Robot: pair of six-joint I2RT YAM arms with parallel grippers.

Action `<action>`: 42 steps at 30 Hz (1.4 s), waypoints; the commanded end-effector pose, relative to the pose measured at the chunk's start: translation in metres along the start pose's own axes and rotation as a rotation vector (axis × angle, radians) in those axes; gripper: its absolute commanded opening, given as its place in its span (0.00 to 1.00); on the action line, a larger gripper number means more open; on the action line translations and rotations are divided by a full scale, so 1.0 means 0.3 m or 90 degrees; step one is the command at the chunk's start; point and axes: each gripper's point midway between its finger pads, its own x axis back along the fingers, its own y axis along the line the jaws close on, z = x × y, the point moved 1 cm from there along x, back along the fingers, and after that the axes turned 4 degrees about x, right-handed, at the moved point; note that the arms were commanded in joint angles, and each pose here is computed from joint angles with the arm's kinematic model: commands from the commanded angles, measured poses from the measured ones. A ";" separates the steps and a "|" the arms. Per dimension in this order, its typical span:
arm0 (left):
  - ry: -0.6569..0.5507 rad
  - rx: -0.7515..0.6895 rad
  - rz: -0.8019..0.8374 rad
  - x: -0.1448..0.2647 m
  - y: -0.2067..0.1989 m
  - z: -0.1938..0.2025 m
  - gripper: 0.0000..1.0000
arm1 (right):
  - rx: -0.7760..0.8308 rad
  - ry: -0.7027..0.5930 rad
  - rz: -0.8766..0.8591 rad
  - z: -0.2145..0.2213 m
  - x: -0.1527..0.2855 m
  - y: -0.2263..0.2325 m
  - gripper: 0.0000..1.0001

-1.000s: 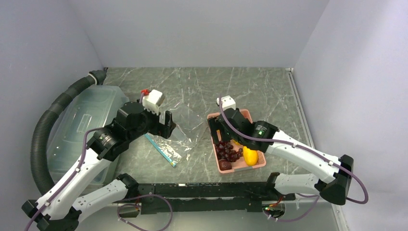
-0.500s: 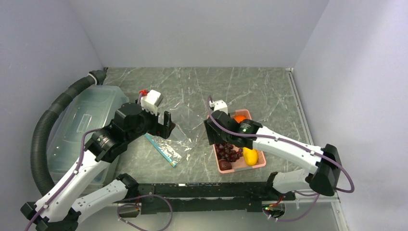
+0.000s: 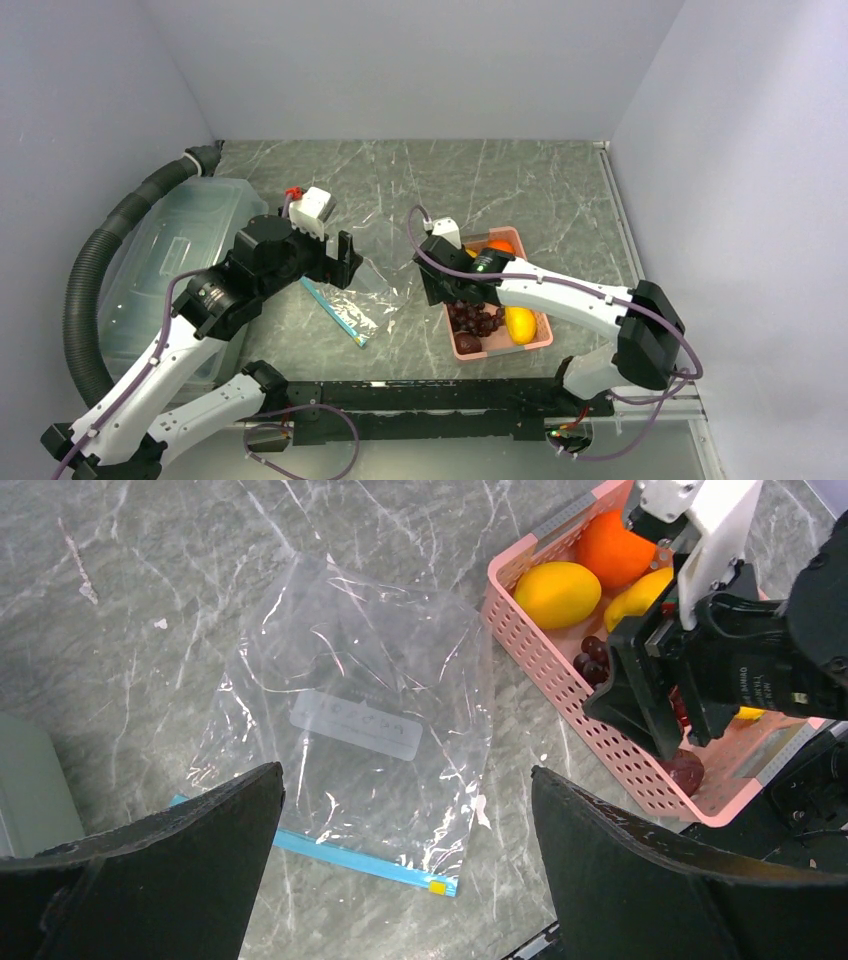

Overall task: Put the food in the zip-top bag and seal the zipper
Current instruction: Move the bin to the center of the board.

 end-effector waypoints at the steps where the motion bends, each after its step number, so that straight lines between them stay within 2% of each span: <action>1: -0.015 -0.012 -0.004 0.009 0.005 -0.014 0.99 | -0.019 -0.016 0.005 -0.008 -0.030 0.012 0.54; 7: -0.017 -0.011 -0.005 0.010 0.006 -0.014 0.99 | -0.018 -0.002 0.008 0.019 -0.069 0.020 0.48; 15: -0.014 -0.013 -0.003 0.005 0.005 -0.012 0.99 | -0.014 0.009 0.024 0.040 -0.112 0.019 0.37; 21: -0.007 -0.013 -0.006 -0.002 0.007 -0.006 0.99 | -0.005 0.018 0.034 0.043 -0.142 0.025 0.21; 26: -0.004 -0.015 -0.008 -0.009 0.009 -0.002 0.99 | 0.002 0.017 0.049 0.038 -0.155 0.016 0.00; 33: 0.006 -0.017 -0.012 -0.021 0.012 0.006 0.99 | 0.000 0.003 0.075 0.017 -0.150 -0.018 0.00; 42: 0.007 -0.018 -0.017 -0.022 0.016 0.008 0.99 | -0.053 -0.019 0.111 -0.024 -0.137 -0.130 0.00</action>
